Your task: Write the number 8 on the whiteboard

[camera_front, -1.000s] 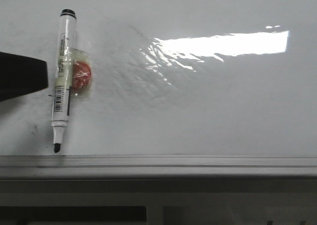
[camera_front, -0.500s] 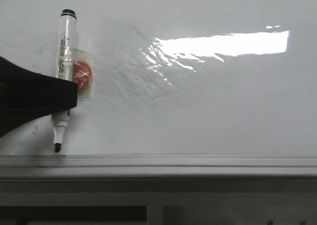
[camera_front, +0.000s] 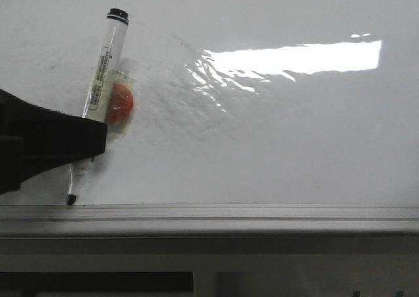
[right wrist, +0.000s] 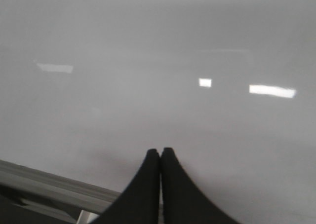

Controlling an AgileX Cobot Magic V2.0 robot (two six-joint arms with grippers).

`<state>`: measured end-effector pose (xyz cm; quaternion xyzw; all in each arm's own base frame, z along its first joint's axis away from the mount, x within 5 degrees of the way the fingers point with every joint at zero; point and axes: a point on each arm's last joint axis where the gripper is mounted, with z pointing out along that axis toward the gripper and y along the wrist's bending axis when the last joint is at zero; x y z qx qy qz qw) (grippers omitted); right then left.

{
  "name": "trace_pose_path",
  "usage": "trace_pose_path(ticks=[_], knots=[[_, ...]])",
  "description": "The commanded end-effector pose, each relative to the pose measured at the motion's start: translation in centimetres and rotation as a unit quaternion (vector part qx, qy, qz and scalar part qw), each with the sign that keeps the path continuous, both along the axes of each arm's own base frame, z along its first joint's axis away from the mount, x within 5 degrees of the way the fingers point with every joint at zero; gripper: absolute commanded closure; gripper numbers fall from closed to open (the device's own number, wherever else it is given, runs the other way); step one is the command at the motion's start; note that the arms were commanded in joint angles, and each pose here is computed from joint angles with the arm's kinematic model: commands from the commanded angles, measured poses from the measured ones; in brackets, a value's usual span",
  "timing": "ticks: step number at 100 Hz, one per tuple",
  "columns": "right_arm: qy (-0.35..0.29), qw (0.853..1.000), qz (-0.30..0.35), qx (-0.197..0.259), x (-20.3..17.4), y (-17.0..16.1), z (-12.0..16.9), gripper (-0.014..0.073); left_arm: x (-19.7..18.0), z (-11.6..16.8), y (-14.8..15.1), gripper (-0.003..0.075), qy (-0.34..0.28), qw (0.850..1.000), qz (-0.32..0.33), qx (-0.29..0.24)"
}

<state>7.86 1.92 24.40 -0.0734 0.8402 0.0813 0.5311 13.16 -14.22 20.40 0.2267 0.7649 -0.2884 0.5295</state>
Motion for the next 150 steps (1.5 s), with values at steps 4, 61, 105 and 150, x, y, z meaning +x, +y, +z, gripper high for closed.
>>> trace_pose_path(ticks=[4, 61, 105, 150], knots=[[-0.051, 0.998, 0.046, 0.007, 0.8, 1.0, 3.0, 0.0658, 0.0, 1.4, -0.7, 0.0741, -0.05, 0.998, -0.03, -0.013], [-0.039, 0.94, 0.339, -0.014, 3.6, 12.4, 7.7, 0.0242, -1.6, 3.0, -3.2, 0.0741, -0.229, 0.94, -0.234, 0.098], [0.016, 0.942, 0.336, 0.004, 5.5, 15.4, 7.3, 0.0399, -1.7, 3.0, -3.2, 0.0741, -0.231, 0.938, -0.237, 0.1], [0.02, 0.942, 0.336, 0.004, 5.5, 15.4, 7.3, 0.0666, -1.8, 3.3, -3.1, 0.0477, -0.233, 0.939, -0.234, 0.093]])
